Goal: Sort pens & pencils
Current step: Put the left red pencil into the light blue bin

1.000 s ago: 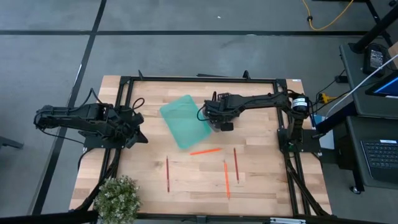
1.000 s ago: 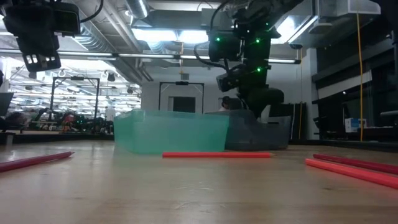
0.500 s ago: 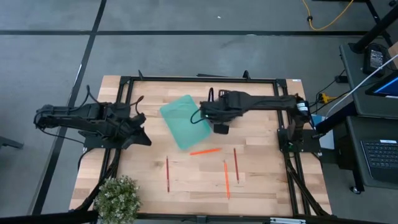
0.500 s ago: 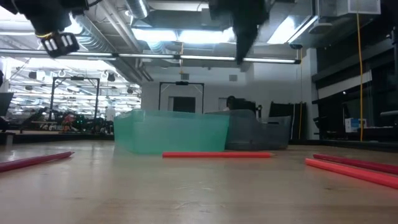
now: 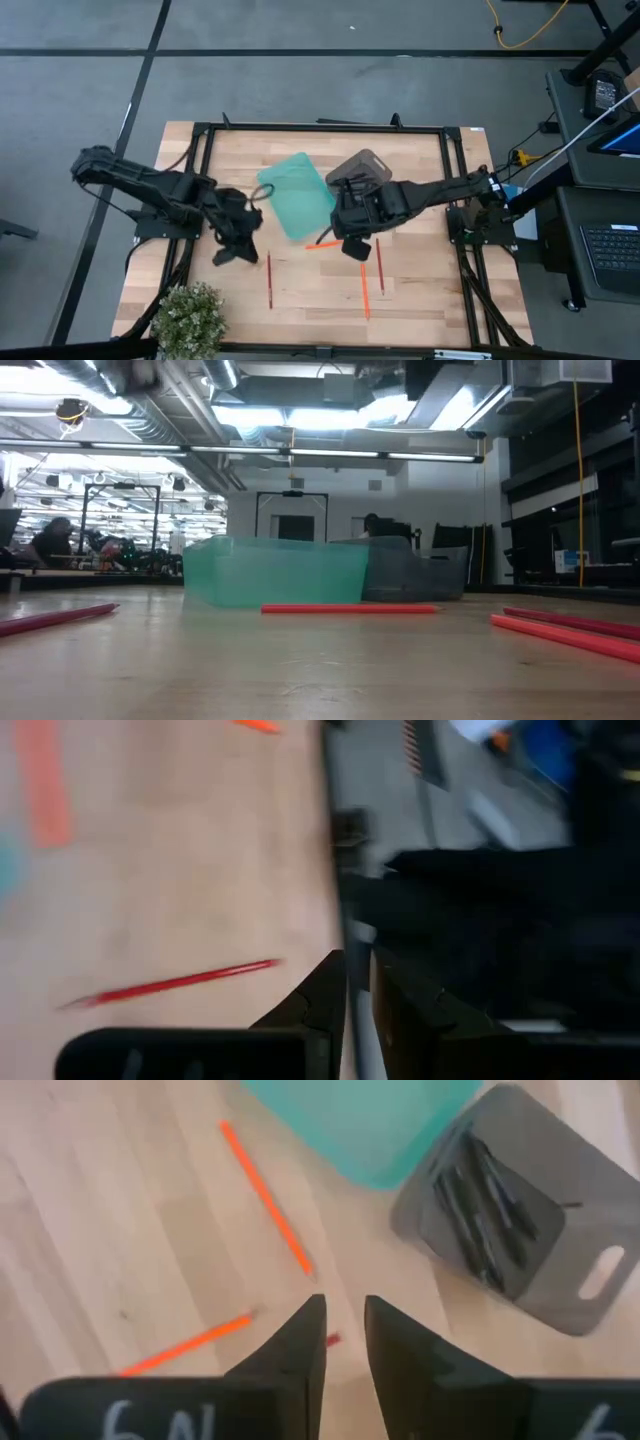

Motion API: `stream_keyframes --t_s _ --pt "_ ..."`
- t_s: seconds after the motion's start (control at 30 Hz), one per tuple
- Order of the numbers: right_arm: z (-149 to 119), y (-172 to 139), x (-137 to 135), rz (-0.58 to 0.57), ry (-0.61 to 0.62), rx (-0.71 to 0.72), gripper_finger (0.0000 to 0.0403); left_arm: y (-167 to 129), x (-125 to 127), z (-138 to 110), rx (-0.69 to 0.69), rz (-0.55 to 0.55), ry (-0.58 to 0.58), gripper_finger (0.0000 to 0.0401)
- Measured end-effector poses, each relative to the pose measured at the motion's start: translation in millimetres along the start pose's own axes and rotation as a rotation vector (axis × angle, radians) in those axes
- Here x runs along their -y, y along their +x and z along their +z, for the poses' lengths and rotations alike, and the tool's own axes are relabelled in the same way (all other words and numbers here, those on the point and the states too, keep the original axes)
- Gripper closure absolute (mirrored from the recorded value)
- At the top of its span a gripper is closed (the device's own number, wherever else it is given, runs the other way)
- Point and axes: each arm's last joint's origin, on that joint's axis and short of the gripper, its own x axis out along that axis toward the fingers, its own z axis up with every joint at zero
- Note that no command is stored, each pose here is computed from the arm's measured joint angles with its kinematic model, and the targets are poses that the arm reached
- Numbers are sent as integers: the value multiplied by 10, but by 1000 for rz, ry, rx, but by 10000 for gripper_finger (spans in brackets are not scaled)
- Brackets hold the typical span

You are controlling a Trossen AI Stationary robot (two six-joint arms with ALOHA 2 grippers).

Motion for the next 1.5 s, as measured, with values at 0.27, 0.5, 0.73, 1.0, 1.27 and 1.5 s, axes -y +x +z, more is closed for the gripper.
stream_keyframes --t_s 0.27,0.5,0.73,1.0,1.27,1.5 --pt "-116 60 -62 -101 -55 -19 328 -283 875 609 -63 18 283 358" --pt "-168 127 -52 -133 -74 -70 328 -184 1206 675 100 94 605 358" --pt "-165 136 -43 -35 -27 -141 328 -150 1228 631 103 137 477 358" --pt "-144 149 -9 -3 42 -170 328 -191 1132 468 101 517 385 358" --pt "-142 149 -7 -6 11 -166 328 -341 1313 497 40 754 326 358" --pt "-123 153 5 -1 28 -159 328 28 1244 568 -133 849 301 358"
